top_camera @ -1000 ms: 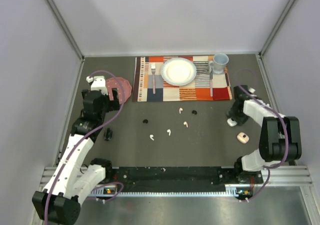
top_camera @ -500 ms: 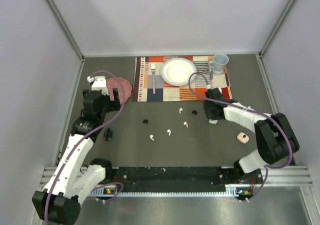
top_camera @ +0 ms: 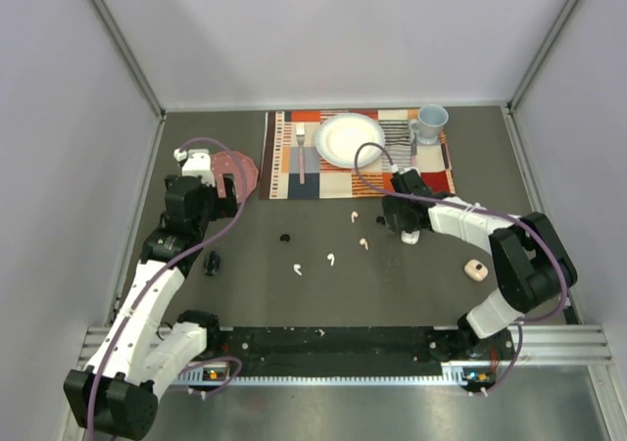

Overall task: Insert the wireless bluetooth earbuds into the charging case
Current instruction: Move the charging case to the center of the board, then pick up the charging case from the center of the board.

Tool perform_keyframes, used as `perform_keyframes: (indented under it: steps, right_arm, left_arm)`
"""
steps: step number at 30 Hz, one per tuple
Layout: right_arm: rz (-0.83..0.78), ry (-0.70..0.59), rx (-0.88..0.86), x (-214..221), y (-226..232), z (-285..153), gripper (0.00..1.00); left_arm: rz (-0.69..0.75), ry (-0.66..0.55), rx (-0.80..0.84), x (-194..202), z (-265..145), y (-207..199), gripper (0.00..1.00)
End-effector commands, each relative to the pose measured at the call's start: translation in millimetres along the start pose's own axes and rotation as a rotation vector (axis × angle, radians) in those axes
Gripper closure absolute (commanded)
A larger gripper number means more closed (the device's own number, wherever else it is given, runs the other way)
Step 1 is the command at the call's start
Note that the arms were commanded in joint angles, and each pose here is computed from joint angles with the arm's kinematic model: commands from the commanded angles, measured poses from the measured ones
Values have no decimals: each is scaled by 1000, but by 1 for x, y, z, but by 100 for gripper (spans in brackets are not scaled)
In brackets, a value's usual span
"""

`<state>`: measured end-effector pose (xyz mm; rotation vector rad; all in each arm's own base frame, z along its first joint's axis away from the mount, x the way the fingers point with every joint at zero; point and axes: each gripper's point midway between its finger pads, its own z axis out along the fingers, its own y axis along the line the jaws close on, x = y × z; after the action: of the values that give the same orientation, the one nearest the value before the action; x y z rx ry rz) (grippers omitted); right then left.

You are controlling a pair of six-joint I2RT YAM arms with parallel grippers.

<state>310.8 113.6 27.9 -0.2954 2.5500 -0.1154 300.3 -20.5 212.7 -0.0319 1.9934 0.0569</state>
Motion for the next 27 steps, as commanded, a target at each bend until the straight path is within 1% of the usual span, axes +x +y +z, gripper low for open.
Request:
perform_keyframes:
  steps: [1,4,5,8,12,15,16,19,23,27]
  right_arm:
    - [221,-44,71,-23,-4,-18,17]
    - [383,-42,92,-18,-4,-25,17]
    - [442,-33,99,-10,-4,-24,18]
    - [539,-37,95,-2,-3,-29,20]
    - [613,-7,83,13,1,-33,24]
    - [618,7,97,20,-1,-30,26]
    - [609,10,99,21,-1,-29,28]
    - [562,9,95,19,0,-25,30]
    - [480,-23,95,11,-4,-23,34]
    - [434,-30,82,6,-3,-21,38]
  left_arm:
    - [-4,-31,7,-12,1,-1,3]
    - [-4,-34,4,-13,0,-1,3]
    - [-5,-33,-1,-13,1,0,3]
    - [-4,-32,-4,-12,0,1,2]
    - [-6,-27,-14,-11,1,2,3]
    - [-5,-21,-25,-10,2,4,3]
    - [-6,-24,-25,-11,2,4,2]
    - [-5,-22,-19,-11,2,3,3]
    - [-5,-22,-17,-11,2,2,3]
    - [-6,-24,-19,-11,1,3,2]
